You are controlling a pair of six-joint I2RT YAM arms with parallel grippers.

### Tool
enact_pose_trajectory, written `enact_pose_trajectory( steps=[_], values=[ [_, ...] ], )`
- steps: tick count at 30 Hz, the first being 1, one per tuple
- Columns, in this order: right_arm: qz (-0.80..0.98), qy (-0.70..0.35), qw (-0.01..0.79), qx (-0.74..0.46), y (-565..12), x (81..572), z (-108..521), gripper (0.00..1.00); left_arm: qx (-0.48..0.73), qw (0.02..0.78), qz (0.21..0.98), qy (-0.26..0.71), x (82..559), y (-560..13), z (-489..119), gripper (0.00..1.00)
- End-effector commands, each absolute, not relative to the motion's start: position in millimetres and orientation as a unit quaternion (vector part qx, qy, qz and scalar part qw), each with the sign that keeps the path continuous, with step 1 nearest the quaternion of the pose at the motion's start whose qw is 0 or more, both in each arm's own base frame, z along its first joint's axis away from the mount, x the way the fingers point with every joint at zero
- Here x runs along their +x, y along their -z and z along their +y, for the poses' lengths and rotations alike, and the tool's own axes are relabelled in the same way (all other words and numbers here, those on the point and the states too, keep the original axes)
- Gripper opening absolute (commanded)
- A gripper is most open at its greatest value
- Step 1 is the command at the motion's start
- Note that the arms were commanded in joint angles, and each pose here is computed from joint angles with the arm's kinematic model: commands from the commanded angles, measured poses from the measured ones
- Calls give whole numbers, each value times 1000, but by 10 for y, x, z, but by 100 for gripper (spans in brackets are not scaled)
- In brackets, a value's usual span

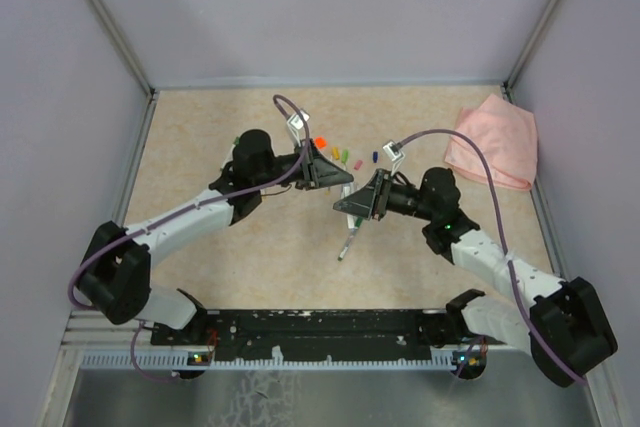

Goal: Open the pen caps
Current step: Open the pen cap from the pen.

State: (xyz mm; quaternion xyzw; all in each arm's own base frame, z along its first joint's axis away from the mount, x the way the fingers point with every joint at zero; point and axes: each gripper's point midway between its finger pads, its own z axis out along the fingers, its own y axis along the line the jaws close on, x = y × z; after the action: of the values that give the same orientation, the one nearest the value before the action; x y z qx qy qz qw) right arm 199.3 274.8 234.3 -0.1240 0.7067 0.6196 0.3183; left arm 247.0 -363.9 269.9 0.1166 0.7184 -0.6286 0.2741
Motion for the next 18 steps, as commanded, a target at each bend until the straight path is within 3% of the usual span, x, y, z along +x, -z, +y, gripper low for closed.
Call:
enact_pose_trajectory(
  steps=[1, 5, 9, 11, 14, 18],
  values=[
    [663, -640, 371, -117, -2740, 2065, 2748, 38, 105, 319, 691, 640, 2501, -2894, -3584, 0],
    [661, -648, 358, -118, -2711, 2053, 2774, 36, 92, 331, 682, 645, 2519, -2941, -3558, 0],
    [657, -659, 348, -114, -2694, 2050, 2798, 26, 85, 337, 674, 652, 2537, -2985, -3549, 0],
    [657, -660, 346, -115, -2696, 2047, 2803, 19, 79, 339, 672, 653, 2545, -2981, -3544, 0],
    [658, -660, 343, -118, -2687, 2040, 2808, 0, 74, 344, 670, 654, 2566, -2993, -3531, 0],
    [652, -666, 339, -129, -2701, 2000, 2814, 0, 58, 373, 656, 653, 2673, -3084, -3446, 0]
  ],
)
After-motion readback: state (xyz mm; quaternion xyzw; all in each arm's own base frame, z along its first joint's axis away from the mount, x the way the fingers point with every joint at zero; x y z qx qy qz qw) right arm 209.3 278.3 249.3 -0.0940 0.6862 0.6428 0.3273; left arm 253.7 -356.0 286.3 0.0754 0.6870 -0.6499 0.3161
